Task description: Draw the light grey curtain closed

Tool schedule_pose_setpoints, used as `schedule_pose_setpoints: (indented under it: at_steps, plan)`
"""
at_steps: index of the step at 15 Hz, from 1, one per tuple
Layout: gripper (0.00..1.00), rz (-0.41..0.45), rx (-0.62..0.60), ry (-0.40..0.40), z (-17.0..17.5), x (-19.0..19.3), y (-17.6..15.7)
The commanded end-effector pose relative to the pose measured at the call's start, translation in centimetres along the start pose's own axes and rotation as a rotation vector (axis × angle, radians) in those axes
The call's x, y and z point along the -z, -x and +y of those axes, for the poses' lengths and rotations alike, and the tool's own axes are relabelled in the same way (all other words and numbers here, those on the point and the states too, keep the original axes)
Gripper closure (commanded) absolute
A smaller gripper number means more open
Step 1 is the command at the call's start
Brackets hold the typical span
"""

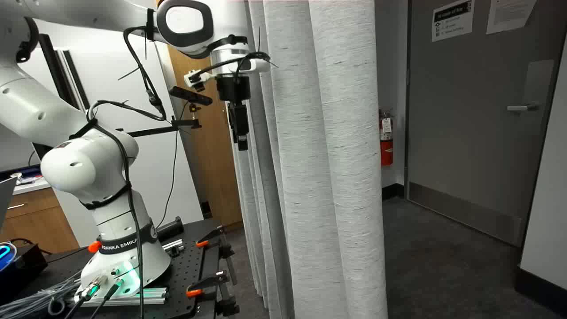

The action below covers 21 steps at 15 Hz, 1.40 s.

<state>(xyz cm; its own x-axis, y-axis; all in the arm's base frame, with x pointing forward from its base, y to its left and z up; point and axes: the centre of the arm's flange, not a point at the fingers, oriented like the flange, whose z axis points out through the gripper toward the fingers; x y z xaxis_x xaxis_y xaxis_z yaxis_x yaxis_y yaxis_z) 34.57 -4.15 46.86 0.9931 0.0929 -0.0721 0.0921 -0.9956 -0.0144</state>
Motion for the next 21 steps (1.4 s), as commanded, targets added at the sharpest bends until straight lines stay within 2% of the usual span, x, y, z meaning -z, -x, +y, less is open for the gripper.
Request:
schedule_pose_setpoints:
  at_steps: [1, 15, 19, 21]
  plan:
    - [0.00, 0.000, 0.000, 0.000, 0.0, 0.0, 0.0]
    - [0.00, 0.000, 0.000, 0.000, 0.0, 0.0, 0.0]
    - [0.00, 0.036, -0.018, -0.011, 1.0, 0.6, -0.3]
    - [0.00, 0.092, -0.049, 0.007, 1.8, 1.5, -0.5]
